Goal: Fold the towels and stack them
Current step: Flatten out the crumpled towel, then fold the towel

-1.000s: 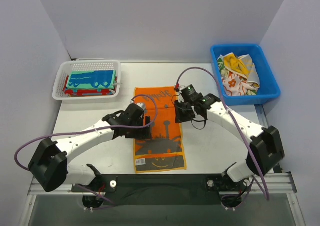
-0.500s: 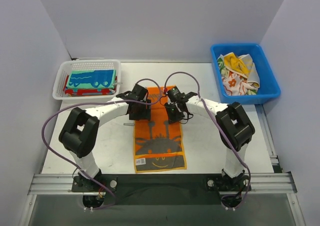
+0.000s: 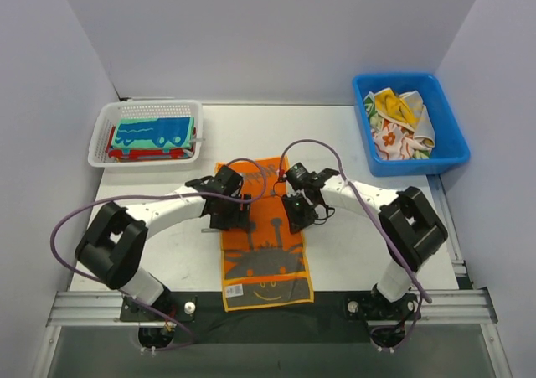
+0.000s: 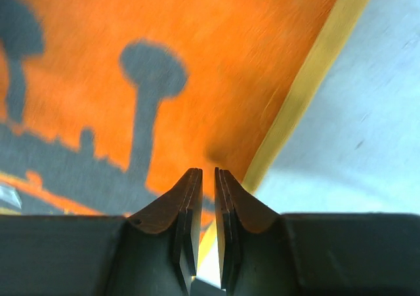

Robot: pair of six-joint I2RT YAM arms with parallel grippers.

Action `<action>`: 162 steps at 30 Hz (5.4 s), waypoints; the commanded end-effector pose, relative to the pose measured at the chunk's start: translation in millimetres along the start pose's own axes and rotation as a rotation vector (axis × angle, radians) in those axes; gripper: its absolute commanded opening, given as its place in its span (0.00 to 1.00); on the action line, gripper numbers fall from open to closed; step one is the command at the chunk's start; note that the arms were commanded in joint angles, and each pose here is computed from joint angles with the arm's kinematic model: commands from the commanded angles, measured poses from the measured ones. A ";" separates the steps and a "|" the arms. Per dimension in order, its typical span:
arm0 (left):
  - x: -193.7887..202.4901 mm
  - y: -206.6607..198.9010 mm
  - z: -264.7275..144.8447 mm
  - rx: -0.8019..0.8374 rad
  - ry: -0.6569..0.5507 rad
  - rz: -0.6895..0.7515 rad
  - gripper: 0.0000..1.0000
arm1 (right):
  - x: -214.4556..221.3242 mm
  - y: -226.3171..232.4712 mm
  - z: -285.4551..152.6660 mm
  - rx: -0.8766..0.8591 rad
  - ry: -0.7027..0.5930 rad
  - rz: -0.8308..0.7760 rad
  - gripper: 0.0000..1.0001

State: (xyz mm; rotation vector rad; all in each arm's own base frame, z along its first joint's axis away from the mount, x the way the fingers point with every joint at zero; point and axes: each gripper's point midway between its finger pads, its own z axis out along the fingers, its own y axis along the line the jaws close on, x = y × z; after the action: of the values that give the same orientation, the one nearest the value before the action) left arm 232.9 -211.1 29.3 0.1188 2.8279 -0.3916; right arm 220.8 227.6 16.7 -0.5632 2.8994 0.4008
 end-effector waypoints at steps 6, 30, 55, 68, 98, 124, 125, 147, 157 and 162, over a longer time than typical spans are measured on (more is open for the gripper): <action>-70.9 0.3 -68.7 -0.051 -0.198 0.052 0.83 | -59.4 4.2 -84.5 0.012 -0.199 -0.153 0.33; -240.6 92.8 6.5 -0.413 -0.267 0.083 0.66 | -244.4 -75.5 -42.4 0.070 -0.409 -0.179 0.48; -197.7 110.7 61.5 -0.394 -0.095 0.087 0.54 | -271.3 -72.8 18.7 0.134 -0.402 -0.210 0.52; -186.3 111.1 65.9 -0.378 -0.062 0.095 0.49 | -269.2 -69.1 40.1 0.208 -0.330 -0.260 0.47; -180.0 106.2 72.7 -0.338 -0.039 0.086 0.46 | -213.0 -119.9 47.7 0.242 -0.156 -0.107 0.22; -253.6 75.9 18.1 -0.282 -0.257 0.121 0.00 | -265.8 -120.7 -57.9 0.223 -0.446 -0.109 0.00; -258.7 71.6 14.0 -0.271 -0.273 0.125 0.00 | -270.8 -120.3 -63.3 0.220 -0.474 -0.110 0.00; -369.3 17.9 -62.1 -0.145 -0.615 0.181 0.00 | -329.5 -131.0 -164.5 0.196 -0.875 -0.132 0.00; -289.7 13.0 -71.7 -0.035 -0.576 0.155 0.00 | -245.7 -95.6 -156.1 0.156 -0.781 -0.149 0.00; -266.1 2.4 -91.3 0.014 -0.564 0.161 0.00 | -221.8 -75.4 -167.0 0.172 -0.773 -0.167 0.00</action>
State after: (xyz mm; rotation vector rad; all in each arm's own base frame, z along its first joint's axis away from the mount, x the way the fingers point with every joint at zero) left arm 463.0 -194.2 145.4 0.2250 2.3623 -0.2893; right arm 445.9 198.2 173.8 -0.5077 2.1580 0.3297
